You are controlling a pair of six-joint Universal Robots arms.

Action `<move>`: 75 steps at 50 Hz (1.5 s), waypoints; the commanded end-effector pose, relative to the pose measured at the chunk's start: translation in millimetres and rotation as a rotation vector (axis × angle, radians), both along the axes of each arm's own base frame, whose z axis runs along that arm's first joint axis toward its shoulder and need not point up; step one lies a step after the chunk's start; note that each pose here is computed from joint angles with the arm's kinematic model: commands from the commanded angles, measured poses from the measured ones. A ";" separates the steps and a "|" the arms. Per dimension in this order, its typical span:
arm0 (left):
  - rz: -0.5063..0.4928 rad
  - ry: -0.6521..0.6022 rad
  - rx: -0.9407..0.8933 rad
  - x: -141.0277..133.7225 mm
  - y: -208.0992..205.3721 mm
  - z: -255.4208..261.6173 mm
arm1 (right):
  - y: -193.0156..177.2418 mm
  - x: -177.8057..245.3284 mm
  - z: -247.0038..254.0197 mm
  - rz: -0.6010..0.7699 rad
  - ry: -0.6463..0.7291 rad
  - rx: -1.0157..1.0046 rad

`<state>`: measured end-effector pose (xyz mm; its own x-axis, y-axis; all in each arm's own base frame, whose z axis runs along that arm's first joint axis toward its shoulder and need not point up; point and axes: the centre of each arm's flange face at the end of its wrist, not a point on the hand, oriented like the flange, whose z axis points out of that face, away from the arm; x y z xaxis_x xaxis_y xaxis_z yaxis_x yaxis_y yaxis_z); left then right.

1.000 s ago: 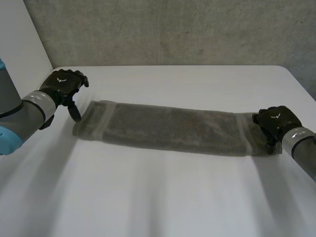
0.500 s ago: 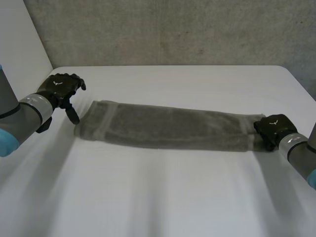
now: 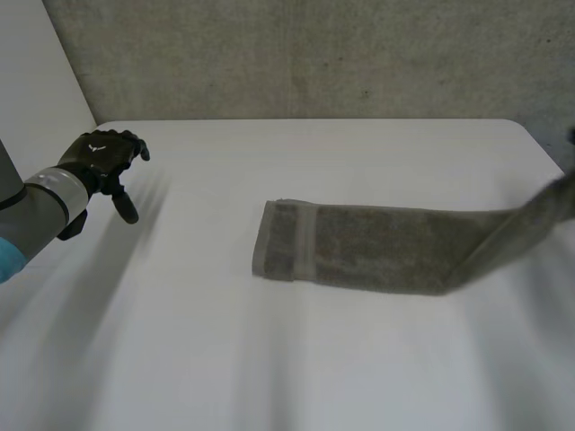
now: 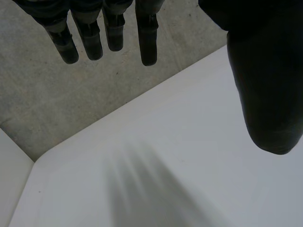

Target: Fold the towel.

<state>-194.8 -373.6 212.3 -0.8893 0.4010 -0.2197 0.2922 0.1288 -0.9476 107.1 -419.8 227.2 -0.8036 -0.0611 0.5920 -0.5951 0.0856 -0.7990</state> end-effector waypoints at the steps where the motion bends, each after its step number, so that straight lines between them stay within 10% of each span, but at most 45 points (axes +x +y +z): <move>1: -0.005 0.002 0.014 -1.6 4.4 -2.7 | 59.3 155.4 11.1 0.327 -0.039 -0.054; 10: -0.002 0.002 0.019 -0.1 7.4 -3.4 | 160.2 290.2 -36.1 0.717 -0.034 -0.075; 19: -0.012 0.001 0.031 -3.3 11.5 -7.7 | 190.6 309.8 -107.9 0.815 0.258 0.124; 36: -0.053 0.001 0.036 -16.2 20.4 -8.8 | 141.4 225.3 1.6 0.609 -0.166 0.136; 54: -0.169 0.005 0.002 -56.7 41.8 0.2 | 126.7 116.7 -63.9 0.353 -0.296 0.430; 75: -0.326 -0.001 0.005 -118.9 62.4 -22.1 | 131.9 113.1 -95.7 0.353 -0.280 0.358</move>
<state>-307.6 -314.0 201.0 -0.7242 0.6516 -0.2258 0.3102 0.0153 -0.9506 218.7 -283.6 137.7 -0.8218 -0.5156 0.2425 -0.4025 0.2242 -0.8875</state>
